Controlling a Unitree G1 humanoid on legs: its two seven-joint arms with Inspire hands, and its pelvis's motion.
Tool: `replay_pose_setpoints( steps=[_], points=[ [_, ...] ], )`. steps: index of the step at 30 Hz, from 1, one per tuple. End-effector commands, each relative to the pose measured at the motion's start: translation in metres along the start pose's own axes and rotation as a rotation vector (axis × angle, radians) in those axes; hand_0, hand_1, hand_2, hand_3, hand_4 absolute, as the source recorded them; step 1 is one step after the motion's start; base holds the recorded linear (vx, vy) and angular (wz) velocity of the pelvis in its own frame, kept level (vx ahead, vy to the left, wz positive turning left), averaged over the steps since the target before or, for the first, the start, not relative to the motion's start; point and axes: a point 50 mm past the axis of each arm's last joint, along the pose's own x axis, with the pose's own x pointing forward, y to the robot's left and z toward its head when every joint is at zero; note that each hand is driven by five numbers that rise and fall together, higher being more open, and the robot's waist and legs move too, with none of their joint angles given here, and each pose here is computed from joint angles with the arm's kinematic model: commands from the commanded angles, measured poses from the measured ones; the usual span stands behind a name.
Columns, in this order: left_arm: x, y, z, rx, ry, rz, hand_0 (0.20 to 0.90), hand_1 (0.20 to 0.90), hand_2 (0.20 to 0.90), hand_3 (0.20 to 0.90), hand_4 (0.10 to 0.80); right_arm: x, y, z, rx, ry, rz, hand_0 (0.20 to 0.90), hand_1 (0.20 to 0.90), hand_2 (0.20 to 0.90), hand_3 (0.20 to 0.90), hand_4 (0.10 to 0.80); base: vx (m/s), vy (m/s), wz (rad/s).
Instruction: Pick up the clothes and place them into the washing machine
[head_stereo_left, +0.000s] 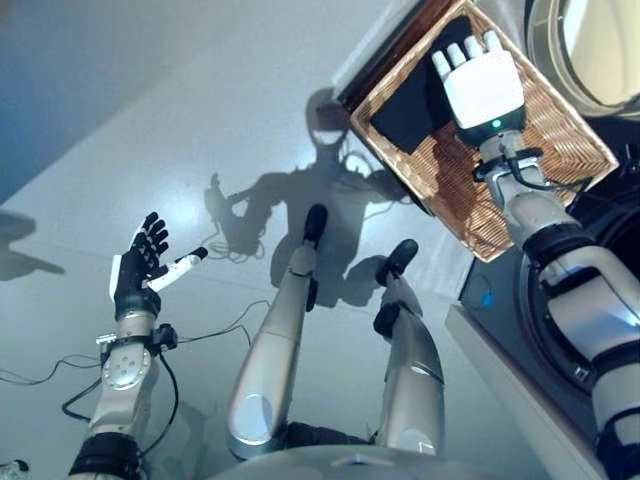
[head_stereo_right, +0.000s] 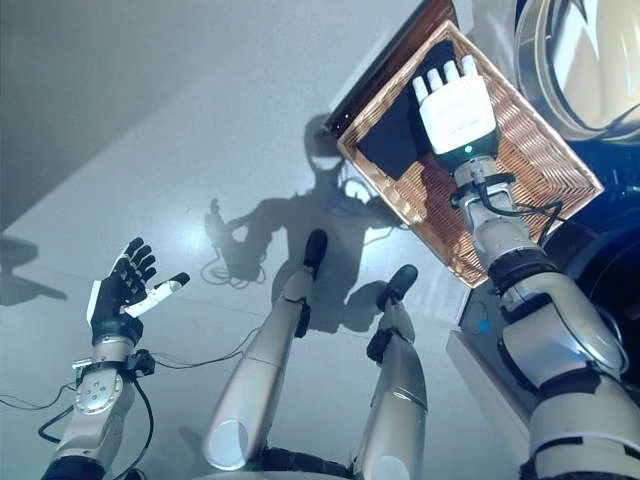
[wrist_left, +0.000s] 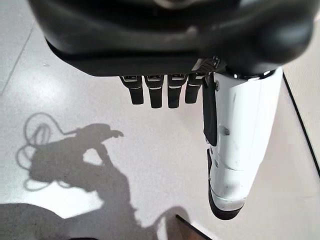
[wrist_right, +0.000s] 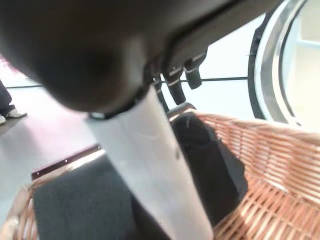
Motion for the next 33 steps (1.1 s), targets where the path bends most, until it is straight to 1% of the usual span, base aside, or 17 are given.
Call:
replay_pose_setpoints(
  steps=[1,10,23,33],
  points=[
    [-0.016,0.029,0.01,0.04,-0.066,0.052,0.9,0.9,0.9,0.9,0.8,0.016,-0.027,-0.029,-0.134,0.003,-0.139,0.9,0.9,0.9,0.9,0.8,0.0,0.0,0.0],
    [-0.016,0.033,0.012,0.051,-0.073,0.06,0.9,0.9,0.9,0.9,0.8,0.015,-0.021,-0.03,-0.145,0.003,-0.109,0.9,0.9,0.9,0.9,0.8,0.006,-0.004,0.04],
    [-0.016,0.035,0.014,0.067,-0.081,0.057,0.9,0.9,0.9,0.9,0.8,0.024,-0.031,-0.027,-0.147,0.004,-0.151,0.9,0.9,0.9,0.9,0.8,0.009,-0.005,0.05],
    [-0.017,0.036,0.015,0.062,-0.083,0.072,0.9,0.9,0.9,0.9,0.8,0.021,-0.022,-0.02,-0.155,0.001,-0.106,0.9,0.9,0.9,0.9,0.8,0.0,0.0,0.0]
  ],
)
